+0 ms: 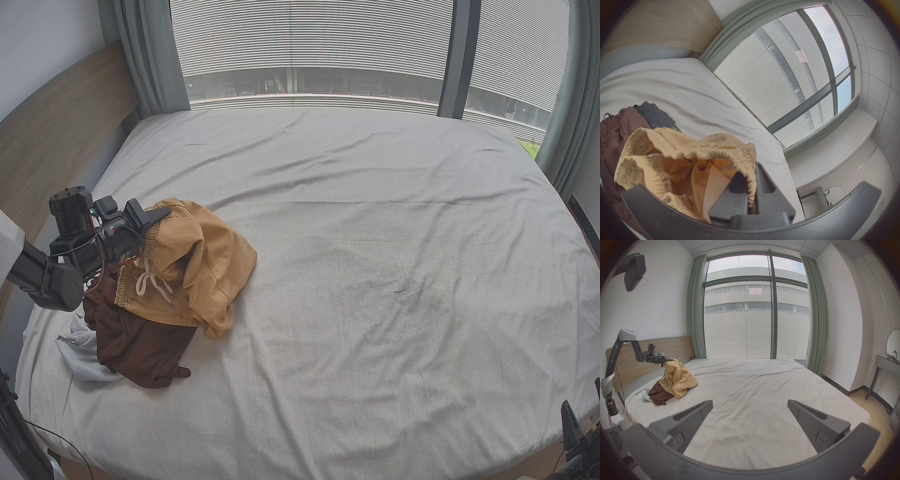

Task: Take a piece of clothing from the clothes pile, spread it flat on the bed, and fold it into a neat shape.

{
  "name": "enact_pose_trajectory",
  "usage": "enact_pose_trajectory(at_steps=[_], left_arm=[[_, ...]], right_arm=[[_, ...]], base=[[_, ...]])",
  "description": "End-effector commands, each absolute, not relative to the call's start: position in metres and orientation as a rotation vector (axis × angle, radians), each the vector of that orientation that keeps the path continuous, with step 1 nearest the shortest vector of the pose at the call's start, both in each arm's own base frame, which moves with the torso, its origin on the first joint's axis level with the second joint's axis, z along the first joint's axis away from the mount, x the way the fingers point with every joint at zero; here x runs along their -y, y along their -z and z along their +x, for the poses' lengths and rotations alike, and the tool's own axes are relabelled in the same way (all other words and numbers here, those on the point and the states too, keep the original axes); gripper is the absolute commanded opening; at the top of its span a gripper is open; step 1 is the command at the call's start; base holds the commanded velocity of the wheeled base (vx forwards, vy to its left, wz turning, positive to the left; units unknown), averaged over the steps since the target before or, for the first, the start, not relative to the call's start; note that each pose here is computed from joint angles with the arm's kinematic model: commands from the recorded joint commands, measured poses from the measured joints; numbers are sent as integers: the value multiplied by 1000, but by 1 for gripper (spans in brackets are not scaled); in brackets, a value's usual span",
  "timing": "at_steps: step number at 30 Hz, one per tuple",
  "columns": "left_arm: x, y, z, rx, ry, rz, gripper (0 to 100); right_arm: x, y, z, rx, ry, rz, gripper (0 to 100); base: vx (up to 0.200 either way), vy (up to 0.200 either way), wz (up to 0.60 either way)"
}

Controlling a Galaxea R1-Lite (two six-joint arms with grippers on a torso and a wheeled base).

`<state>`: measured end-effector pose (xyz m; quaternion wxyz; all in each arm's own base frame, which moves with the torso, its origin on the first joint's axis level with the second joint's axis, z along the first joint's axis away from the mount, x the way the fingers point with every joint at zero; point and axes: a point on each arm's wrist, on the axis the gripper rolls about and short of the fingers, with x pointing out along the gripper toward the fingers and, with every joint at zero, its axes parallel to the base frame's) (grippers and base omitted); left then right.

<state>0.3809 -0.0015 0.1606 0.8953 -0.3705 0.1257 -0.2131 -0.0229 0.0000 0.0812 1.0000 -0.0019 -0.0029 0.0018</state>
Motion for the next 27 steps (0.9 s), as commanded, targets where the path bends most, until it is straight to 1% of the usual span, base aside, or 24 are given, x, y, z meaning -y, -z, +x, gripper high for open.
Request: enact_pose_trajectory(at_steps=[1, 3, 4, 7, 9, 10, 11, 12, 14, 17, 20, 21, 27], left_arm=[[1, -162, 374, -265, 441, -771, 0], [1, -162, 374, -265, 441, -771, 0], [2, -157, 370, -301, 453, -811, 0], [4, -160, 367, -311, 467, -861, 0], [6, -170, 364, -309, 477, -992, 0], [7, -173, 363, -306, 483, -1026, 0], [7, -181, 362, -293, 496, -1108, 0], [7, -181, 362, -293, 496, -1108, 0], [7, -190, 360, -287, 547, -1244, 0], [8, -192, 357, -311, 597, -1296, 0], [11, -191, 354, -331, 603, -1314, 0], [17, -194, 351, -343, 622, -1325, 0], [26, -206, 345, -357, 674, -1422, 0]], right_arm=[[0, -76, -23, 5, -5, -5, 100], [0, -76, -23, 5, -5, -5, 100], [0, -76, -23, 5, -5, -5, 100], [0, -76, -23, 5, -5, -5, 100], [0, -76, -23, 5, -5, -5, 100], [0, -76, -23, 6, -3, -5, 100], [0, -76, -23, 6, -5, -5, 100], [0, -76, -23, 6, -5, -5, 100], [0, -76, -23, 5, -3, -5, 100], [0, -76, -23, 5, -5, -5, 100], [0, -76, -23, 5, -3, -5, 100], [0, -76, -23, 5, -3, -5, 100], [0, -76, -23, 6, -3, -5, 100]], base=[[0, 0, 0], [0, 0, 0], [0, 0, 0], [0, 0, 0], [0, 0, 0], [0, 0, 0], [0, 0, 0], [0, 0, 0], [0, 0, 0], [0, 0, 0], [0, 0, 0], [0, 0, 0], [0, 0, 0]])
